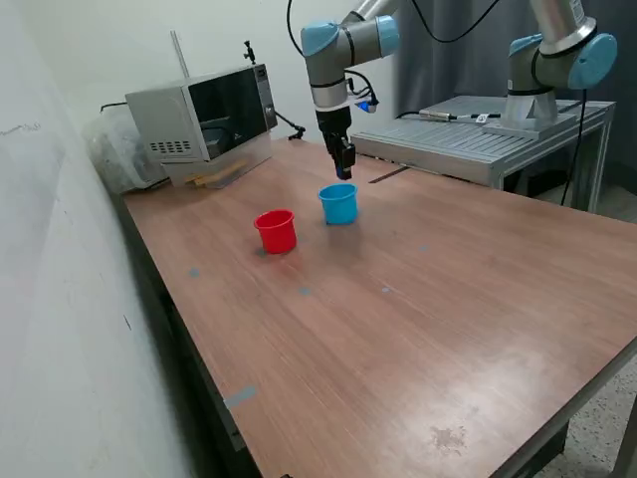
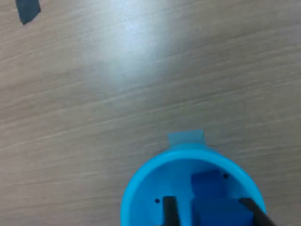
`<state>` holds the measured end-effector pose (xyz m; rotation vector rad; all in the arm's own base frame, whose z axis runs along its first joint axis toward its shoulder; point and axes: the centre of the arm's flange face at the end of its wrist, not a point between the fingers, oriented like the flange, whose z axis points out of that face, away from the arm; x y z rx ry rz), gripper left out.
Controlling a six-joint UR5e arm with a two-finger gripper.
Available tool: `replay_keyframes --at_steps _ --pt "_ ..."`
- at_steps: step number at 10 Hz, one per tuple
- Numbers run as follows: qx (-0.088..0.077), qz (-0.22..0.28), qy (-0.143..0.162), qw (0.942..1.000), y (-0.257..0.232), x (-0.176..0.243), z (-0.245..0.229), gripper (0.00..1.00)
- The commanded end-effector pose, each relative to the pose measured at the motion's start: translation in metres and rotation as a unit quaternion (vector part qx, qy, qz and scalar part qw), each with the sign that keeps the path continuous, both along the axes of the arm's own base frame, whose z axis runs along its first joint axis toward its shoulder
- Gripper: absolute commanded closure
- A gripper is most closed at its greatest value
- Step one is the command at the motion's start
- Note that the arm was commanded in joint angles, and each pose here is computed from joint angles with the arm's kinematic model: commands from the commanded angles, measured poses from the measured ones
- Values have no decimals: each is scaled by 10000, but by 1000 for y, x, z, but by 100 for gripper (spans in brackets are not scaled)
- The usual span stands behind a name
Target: Place red objects in the red bin, and blue objects in the blue bin.
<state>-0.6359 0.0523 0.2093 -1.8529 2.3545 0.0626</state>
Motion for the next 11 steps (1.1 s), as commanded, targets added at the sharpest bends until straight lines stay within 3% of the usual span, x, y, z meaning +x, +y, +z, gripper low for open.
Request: replay_keyframes --at_steps 1,4,5,6,7,8,9,11 --pt "4 1 17 10000 0 -1 0 0" --pt "-5 9 -14 10000 -1 2 -1 0" --pt "5 30 167 9999 -2 11 30 0" --pt "114 199 616 9978 -27 35 95 0" --pt "101 594 680 9959 -81 53 131 0" --pt "-26 957 878 9915 -128 97 196 0" --pt "-300 1336 1112 9843 -173 126 223 0" --pt "-475 2318 1364 9620 -271 194 264 0"
